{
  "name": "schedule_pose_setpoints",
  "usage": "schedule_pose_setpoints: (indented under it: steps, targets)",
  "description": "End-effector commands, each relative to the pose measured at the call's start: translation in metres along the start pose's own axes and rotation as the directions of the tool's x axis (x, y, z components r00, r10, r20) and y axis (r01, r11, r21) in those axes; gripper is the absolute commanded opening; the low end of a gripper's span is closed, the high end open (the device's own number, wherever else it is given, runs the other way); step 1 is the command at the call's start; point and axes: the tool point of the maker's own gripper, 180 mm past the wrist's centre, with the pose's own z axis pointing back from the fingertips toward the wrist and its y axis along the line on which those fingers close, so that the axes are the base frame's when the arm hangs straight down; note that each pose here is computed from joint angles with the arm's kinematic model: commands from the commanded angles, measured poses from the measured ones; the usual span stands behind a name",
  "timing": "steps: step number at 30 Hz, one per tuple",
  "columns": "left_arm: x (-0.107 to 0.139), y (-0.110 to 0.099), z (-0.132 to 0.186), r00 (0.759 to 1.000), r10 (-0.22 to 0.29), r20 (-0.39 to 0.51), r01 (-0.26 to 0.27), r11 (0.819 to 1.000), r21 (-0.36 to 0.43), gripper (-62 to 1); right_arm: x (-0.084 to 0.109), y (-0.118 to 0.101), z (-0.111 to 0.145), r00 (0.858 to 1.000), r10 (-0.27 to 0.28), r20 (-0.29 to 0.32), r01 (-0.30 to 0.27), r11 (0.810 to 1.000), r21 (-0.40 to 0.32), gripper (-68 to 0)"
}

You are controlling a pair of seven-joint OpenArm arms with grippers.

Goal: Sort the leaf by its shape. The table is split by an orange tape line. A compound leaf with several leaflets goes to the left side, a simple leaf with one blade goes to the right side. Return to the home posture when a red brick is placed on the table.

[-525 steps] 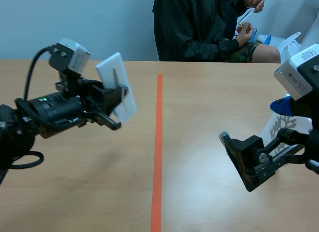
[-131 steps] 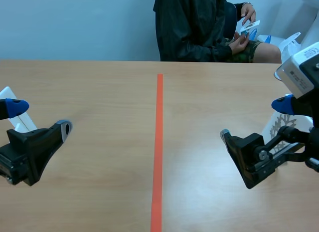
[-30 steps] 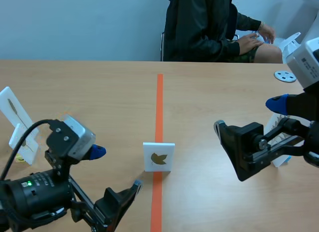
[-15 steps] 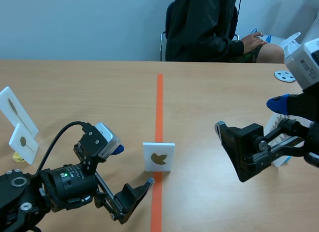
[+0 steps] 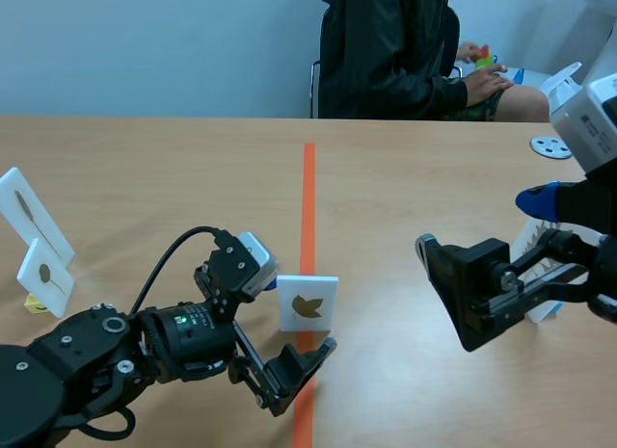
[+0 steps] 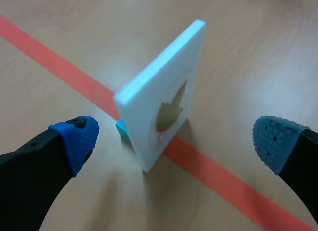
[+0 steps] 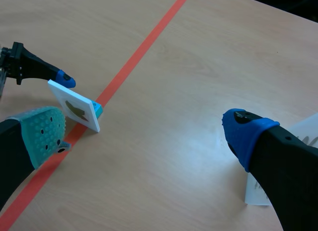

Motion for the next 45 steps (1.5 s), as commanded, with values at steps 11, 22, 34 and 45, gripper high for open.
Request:
schedule_pose_setpoints:
  steps: [11, 22, 34, 45]
  targets:
    - [0.014, -0.001, -0.008, 0.999, -0.001, 0.048, 0.001, 1.0, 0.002, -14.9, 0.006, -0.004, 0.0, 1.0, 0.011, 0.019, -0.011, 1.0, -0.009, 0.4]
    - [0.014, 0.002, -0.008, 0.999, -0.004, 0.049, 0.004, 1.0, 0.017, -51.1, 0.006, -0.004, 0.0, 1.0, 0.011, 0.019, -0.011, 1.0, -0.009, 0.4]
    - [0.052, 0.0, 0.019, 0.991, 0.067, 0.113, -0.074, 0.995, 0.066, -57.7, 0.006, -0.004, 0.0, 1.0, 0.011, 0.019, -0.011, 1.0, -0.009, 0.4]
    - [0.074, 0.04, 0.118, 0.937, 0.213, 0.276, -0.294, 0.908, 0.298, -57.7, 0.005, -0.004, 0.0, 1.0, 0.011, 0.018, -0.011, 1.0, -0.009, 0.4]
